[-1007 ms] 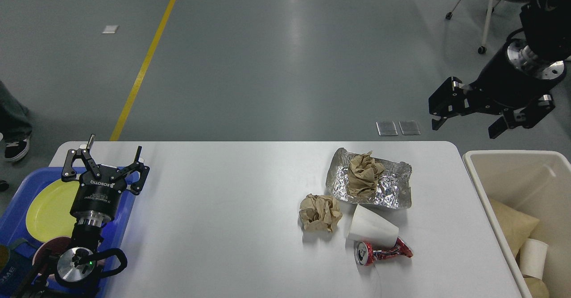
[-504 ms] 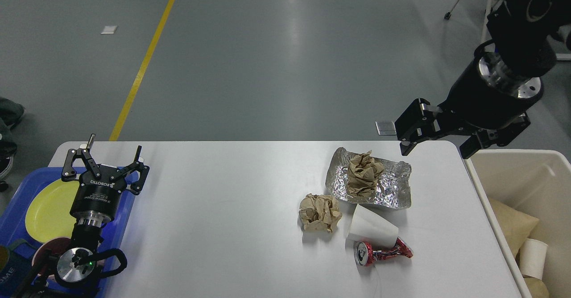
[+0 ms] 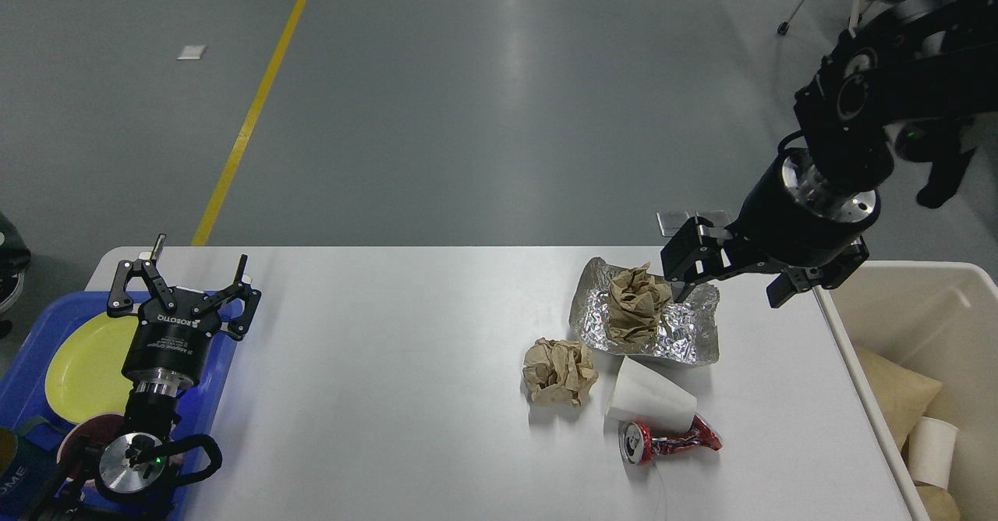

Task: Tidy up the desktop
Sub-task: 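Move the right gripper down to the red soda can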

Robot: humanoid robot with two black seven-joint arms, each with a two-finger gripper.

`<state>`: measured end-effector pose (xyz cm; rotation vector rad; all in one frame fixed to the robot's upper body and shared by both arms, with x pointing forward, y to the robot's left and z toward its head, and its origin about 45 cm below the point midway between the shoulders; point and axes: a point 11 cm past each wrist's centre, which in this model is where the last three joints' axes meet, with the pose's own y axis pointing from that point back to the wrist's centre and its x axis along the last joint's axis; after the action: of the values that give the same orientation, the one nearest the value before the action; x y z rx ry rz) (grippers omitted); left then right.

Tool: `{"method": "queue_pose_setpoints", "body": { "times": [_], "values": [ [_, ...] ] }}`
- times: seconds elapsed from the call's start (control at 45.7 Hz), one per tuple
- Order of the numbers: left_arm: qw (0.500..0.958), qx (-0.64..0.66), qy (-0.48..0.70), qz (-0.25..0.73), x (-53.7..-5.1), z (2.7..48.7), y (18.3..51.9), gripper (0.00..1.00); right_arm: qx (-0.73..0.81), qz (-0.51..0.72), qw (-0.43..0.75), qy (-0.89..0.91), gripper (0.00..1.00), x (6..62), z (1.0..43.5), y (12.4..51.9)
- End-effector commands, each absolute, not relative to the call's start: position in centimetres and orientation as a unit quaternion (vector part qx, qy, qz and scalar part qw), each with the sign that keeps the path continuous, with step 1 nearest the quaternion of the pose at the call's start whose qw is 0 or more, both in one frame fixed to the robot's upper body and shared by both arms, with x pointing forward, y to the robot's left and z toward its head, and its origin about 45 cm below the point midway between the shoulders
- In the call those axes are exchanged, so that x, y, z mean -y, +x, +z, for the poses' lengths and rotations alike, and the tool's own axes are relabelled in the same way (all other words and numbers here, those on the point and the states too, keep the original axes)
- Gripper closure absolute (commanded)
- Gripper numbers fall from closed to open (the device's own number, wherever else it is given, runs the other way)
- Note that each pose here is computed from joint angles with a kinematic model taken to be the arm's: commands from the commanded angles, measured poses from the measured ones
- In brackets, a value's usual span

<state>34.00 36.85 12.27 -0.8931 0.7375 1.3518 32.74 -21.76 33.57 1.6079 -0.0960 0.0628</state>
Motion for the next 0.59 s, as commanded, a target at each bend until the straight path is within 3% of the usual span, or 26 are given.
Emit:
{"method": "queue_pose_setpoints", "body": {
  "times": [0.0,0.307,0.372,0.569],
  "values": [
    [0.629,-0.322,-0.39,0.59,-36.8,12.3,34.0,0.04,0.03,0.016,0.693,0.721,0.0,21.6,28.9,32.4],
    [0.629,-0.322,-0.39,0.59,-36.8,12.3,34.0,0.04,0.063,-0.054,0.69,0.719,0.03,23.8,18.1,32.2],
    [0.629,-0.322,-0.39,0.59,-36.8,12.3,34.0,0.04,0.107,-0.091,0.68,0.72,0.09,24.5,16.5,31.6],
    [0.629,-0.322,-0.39,0.59,-36.8,12.3,34.0,0.04,0.119,-0.156,0.661,0.724,0.09,24.2,12.5,28.3]
  ]
}}
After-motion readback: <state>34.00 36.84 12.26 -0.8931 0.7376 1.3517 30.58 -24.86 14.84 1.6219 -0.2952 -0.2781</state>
